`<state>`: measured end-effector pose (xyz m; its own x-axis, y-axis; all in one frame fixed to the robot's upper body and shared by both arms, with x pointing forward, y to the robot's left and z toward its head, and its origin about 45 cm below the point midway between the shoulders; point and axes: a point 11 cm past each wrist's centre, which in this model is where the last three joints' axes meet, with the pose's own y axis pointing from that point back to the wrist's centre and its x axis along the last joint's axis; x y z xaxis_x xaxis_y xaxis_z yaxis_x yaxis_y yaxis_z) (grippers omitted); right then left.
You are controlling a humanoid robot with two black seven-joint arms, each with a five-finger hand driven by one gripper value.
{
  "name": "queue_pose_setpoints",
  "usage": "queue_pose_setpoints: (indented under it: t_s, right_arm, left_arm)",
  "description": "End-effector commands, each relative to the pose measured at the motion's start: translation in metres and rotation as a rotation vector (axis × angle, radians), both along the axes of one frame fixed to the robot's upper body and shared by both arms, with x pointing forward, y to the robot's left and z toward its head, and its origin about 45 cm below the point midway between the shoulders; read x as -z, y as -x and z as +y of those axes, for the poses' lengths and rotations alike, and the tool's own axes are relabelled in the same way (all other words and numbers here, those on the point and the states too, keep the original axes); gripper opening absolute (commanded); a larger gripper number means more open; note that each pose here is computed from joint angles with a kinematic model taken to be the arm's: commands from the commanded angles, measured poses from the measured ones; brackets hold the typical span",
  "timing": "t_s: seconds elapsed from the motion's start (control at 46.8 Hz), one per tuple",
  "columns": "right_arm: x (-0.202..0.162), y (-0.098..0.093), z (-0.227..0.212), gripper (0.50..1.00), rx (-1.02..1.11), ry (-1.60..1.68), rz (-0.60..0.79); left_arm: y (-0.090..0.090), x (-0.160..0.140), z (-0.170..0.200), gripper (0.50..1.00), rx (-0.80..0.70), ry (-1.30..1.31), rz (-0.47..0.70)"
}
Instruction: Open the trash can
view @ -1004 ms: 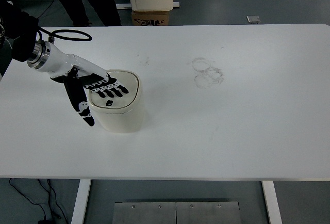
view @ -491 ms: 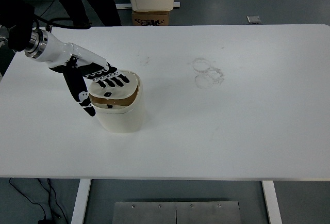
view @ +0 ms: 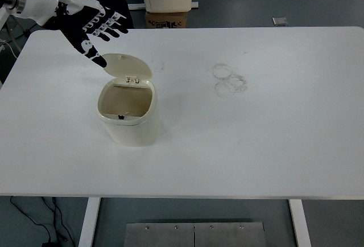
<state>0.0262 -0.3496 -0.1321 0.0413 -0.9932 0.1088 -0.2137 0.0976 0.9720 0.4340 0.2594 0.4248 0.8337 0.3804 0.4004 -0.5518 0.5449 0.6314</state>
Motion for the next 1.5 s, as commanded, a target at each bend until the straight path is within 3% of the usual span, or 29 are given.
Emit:
queue_pose_setpoints:
  t_s: [0.0, 0.513, 0.79, 1.068, 1.303, 1.474]
  right_arm:
    - [0.0, 0.0, 0.0, 0.991, 0.0, 0.0, 0.0]
    - [0.0, 0.0, 0.0, 0.991, 0.0, 0.0, 0.0]
    - [0.0, 0.0, 0.0, 0.991, 0.0, 0.0, 0.0]
    - [0.0, 0.0, 0.0, 0.991, 0.0, 0.0, 0.0]
    - [0.0, 0.0, 0.0, 0.991, 0.0, 0.0, 0.0]
    - [0.0, 0.0, 0.0, 0.991, 0.0, 0.0, 0.0]
  left_arm:
    - [-0.001, -0.002, 0.014, 1.0, -0.049, 0.049, 0.004]
    - [-0.023, 0.01, 0.113, 1.0, -0.354, 0.322, -0.066]
    - [-0.023, 0.023, 0.161, 1.0, -0.541, 0.496, -0.12]
    - [-0.029, 0.055, 0.185, 1.0, -0.754, 0.681, -0.14]
    - [-0.036, 0.078, 0.206, 1.0, -0.878, 0.835, -0.234]
    - [-0.026, 0.117, 0.234, 1.0, -1.016, 0.88, -0.234]
